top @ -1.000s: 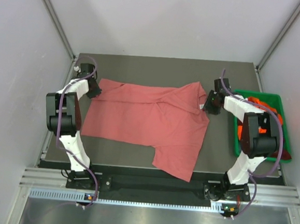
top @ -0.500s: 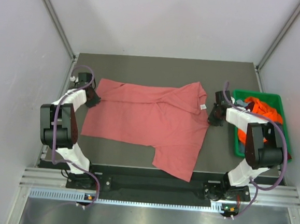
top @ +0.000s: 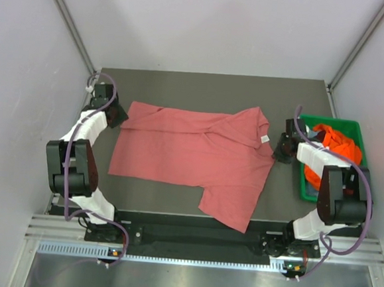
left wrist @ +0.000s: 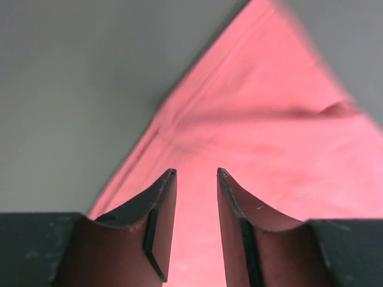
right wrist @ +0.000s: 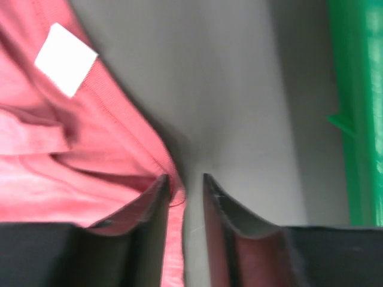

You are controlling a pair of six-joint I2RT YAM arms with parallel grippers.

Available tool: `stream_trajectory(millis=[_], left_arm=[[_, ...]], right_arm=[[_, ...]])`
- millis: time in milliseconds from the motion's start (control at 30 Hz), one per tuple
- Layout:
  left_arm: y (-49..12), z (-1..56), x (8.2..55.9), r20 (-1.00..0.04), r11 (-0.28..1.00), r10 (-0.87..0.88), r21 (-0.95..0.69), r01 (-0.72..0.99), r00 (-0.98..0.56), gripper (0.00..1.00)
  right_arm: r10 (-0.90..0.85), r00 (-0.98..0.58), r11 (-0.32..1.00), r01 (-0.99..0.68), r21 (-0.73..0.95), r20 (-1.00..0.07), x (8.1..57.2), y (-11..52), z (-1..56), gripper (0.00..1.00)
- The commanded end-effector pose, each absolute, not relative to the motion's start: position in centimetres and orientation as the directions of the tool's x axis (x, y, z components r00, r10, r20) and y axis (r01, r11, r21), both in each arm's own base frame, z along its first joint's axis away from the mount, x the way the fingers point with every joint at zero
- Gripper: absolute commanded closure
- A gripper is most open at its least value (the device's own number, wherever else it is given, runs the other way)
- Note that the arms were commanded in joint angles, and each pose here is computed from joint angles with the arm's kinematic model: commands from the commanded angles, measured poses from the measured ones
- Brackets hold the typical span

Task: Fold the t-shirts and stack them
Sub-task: Fold the tshirt

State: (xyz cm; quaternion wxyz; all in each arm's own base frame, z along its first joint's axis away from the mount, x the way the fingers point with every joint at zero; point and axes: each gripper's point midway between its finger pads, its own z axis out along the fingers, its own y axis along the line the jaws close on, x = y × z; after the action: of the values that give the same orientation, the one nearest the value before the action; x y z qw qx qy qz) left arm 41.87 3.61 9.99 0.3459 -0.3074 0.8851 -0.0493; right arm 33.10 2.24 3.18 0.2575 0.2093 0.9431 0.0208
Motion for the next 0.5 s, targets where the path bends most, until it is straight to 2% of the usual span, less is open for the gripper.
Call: stream_trajectory(millis=[0,67,133,167,200,267,467], left_arm=[[5.0,13.1,47.2,-0.698,0.878,-0.461,-0.269,-0.396,-0.548,0.61],[4.0,10.9,48.7,-0.668,0.913,-0.404,-0.259,-0.314,-0.625,0.61],[3.9,11.3,51.1,-0.683,0.934,-0.357,-0.251,-0.254,-0.638,0.61],[3.7,8.5,51.3,-0.63,0.937,-0.349,-0.245,-0.249,-0.694,0.61],[3.8,9.5,52.9,-0.649,0.942,-0.335,-0.245,-0.229,-0.683,0.61],[3.9,6.7,53.3,-0.6,0.952,-0.304,-0.216,-0.217,-0.74,0.61],[4.2,6.2,56.1,-0.636,0.972,-0.233,-0.185,-0.147,-0.736,0.59]], right_arm=[[0.35,-0.751,0.936,0.261,0.235,-0.56,35.6,3.5,6.8,0.65],[0.322,-0.747,0.943,0.199,0.267,-0.582,36.4,4.6,8.0,0.61],[0.301,-0.726,0.944,0.136,0.301,-0.618,37.5,5.7,9.4,0.59],[0.277,-0.709,0.941,0.065,0.332,-0.648,38.4,6.8,10.2,0.58],[0.262,-0.708,0.939,0.031,0.342,-0.655,39.1,7.3,10.4,0.58],[0.216,-0.707,0.934,-0.052,0.355,-0.673,40.1,8.6,10.8,0.58],[0.131,-0.723,0.927,-0.153,0.343,-0.678,44.1,9.8,9.6,0.6]])
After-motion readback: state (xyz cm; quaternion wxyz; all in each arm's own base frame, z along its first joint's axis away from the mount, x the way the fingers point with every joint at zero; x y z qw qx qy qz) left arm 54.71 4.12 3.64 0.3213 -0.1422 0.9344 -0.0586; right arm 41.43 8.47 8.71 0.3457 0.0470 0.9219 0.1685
